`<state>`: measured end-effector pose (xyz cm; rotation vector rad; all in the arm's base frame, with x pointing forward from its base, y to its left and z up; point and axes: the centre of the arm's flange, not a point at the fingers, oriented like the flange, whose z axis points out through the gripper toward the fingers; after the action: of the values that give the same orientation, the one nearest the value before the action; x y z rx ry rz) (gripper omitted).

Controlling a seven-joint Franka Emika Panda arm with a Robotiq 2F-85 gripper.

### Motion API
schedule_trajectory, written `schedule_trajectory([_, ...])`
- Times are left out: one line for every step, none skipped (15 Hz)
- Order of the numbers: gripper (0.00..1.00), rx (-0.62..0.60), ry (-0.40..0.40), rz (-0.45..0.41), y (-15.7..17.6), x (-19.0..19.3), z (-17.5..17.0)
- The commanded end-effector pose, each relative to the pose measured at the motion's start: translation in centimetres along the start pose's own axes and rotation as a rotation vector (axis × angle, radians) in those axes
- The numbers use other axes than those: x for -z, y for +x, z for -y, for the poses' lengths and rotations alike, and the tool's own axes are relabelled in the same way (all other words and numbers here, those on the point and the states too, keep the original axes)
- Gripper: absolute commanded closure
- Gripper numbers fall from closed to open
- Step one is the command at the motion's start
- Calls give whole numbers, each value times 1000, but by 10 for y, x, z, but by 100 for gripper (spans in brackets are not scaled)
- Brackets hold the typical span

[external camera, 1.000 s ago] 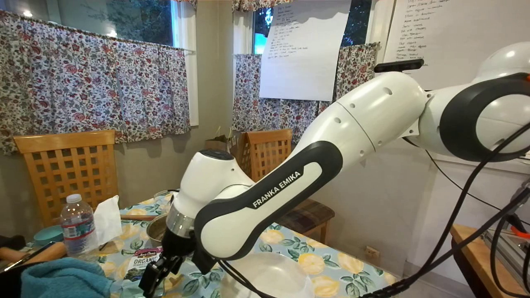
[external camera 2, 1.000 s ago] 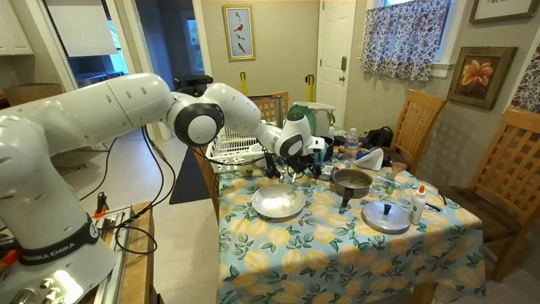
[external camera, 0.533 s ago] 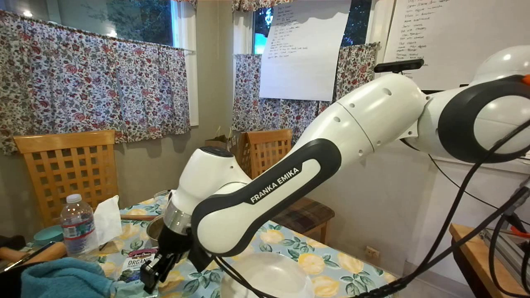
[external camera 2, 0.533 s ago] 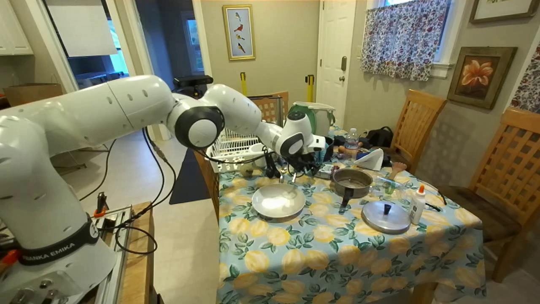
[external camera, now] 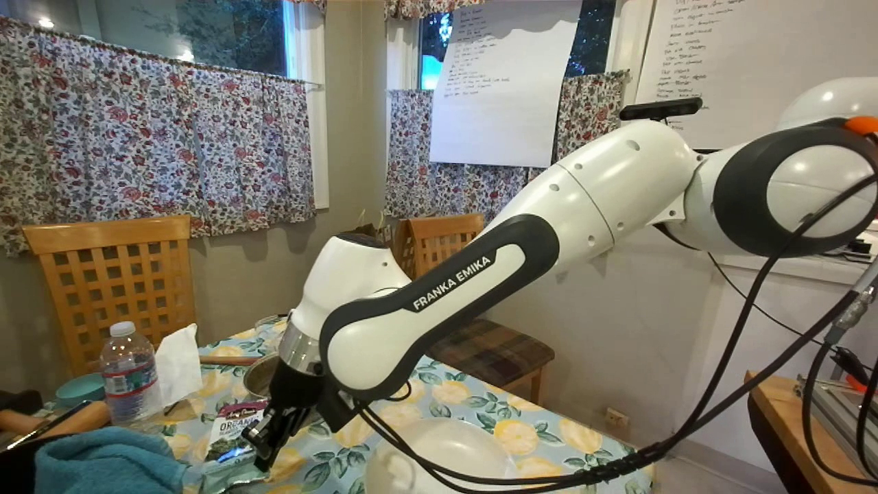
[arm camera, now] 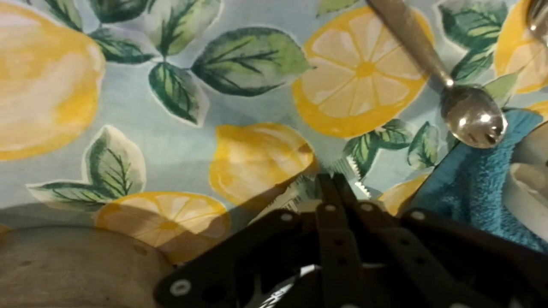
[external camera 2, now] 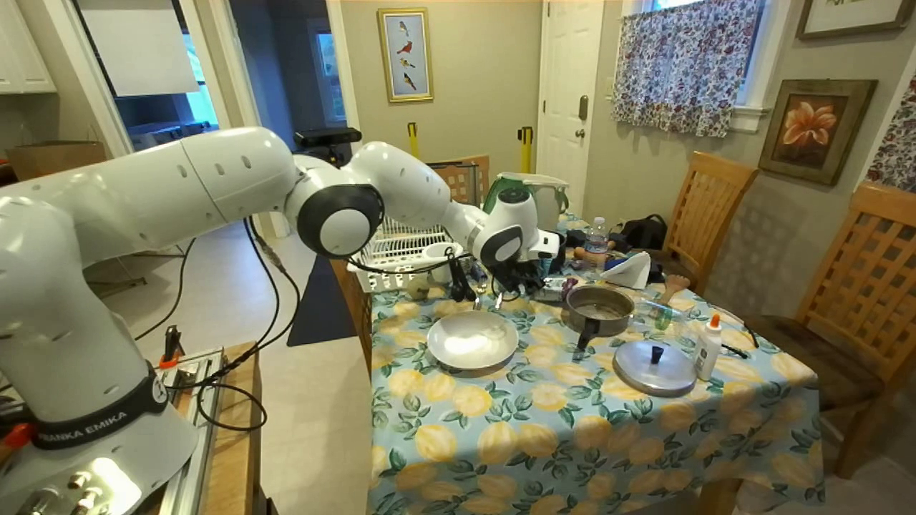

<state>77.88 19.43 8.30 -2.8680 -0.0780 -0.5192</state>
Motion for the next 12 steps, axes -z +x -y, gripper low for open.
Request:
schedule_trajectory([100, -23, 11, 48, 6, 20, -3])
schedule_trajectory([100, -19, 12, 59, 5, 26, -3])
schedule_trajectory([100, -12, 13, 73, 5, 33, -2])
schedule_trajectory([100, -7, 13, 83, 5, 39, 0])
schedule_trajectory([100, -3, 19, 99, 5, 44, 2])
schedule_trajectory([100, 4, 24, 115, 5, 50, 5])
schedule_trajectory([100, 8, 30, 131, 5, 54, 8])
schedule_trajectory([100, 9, 32, 140, 5, 57, 10])
schedule_trajectory([100, 8, 35, 147, 8, 58, 11])
schedule_trajectory([100, 4, 39, 154, 10, 60, 11])
schedule_trajectory([100, 3, 47, 165, 10, 61, 12])
schedule_trajectory([100, 9, 60, 180, 9, 64, 13])
